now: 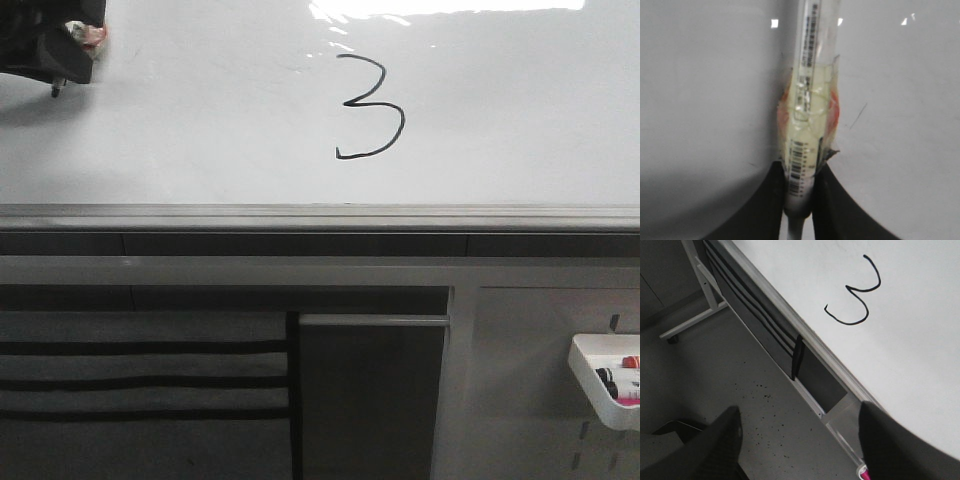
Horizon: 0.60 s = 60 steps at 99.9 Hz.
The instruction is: Write number 3 on whiteboard
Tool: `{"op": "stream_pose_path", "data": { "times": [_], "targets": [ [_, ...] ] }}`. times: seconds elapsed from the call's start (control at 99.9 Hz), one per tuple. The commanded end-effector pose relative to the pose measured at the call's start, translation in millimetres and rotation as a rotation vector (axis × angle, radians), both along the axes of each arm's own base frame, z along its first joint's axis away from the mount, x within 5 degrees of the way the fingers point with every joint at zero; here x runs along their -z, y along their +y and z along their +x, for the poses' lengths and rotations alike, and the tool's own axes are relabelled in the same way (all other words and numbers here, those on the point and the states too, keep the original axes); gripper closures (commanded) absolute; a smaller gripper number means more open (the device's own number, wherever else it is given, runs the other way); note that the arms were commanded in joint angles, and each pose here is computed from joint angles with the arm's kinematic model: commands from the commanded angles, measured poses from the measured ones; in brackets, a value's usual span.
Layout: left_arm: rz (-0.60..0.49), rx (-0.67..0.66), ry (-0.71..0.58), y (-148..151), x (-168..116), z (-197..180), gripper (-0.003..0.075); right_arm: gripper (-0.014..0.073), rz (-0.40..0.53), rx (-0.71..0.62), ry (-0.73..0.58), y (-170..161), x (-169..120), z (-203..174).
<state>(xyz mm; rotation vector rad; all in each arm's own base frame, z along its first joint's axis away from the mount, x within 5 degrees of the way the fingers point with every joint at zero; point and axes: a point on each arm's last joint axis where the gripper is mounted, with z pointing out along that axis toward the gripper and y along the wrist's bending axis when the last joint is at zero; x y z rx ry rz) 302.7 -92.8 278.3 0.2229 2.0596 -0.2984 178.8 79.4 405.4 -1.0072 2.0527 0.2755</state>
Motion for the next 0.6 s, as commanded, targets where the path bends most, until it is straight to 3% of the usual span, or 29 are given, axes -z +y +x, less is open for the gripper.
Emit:
{"op": "stream_pose_path", "data": {
  "times": [0.0, 0.29, 0.36, 0.53, 0.59],
  "targets": [
    [-0.030, -0.053, -0.078, 3.4, -18.9, 4.5, 0.0738, 0.0151, 0.048, 0.019, -0.062, -1.0, -11.0, -2.3],
    [-0.027, -0.055, -0.053, 2.2, -11.1, 8.4, 0.0720, 0.0151, 0.048, 0.024, -0.058, -1.0, -7.7, -1.2],
    [-0.028, -0.053, -0.052, 2.1, -11.0, 8.3, 0.0643, 0.0151, 0.049, 0.025, -0.060, -1.0, -7.9, -1.1],
    [-0.008, -0.041, -0.066, 2.4, -13.6, 6.9, 0.0335, 0.0151, 0.046, 0.031, -0.057, -1.8, -7.5, -0.9],
    [0.036, -0.014, -0.095, 3.0, -19.0, 3.7, 0.0285, 0.0151, 0.046, 0.076, -0.048, -5.6, -8.0, -1.9]
  ]
}}
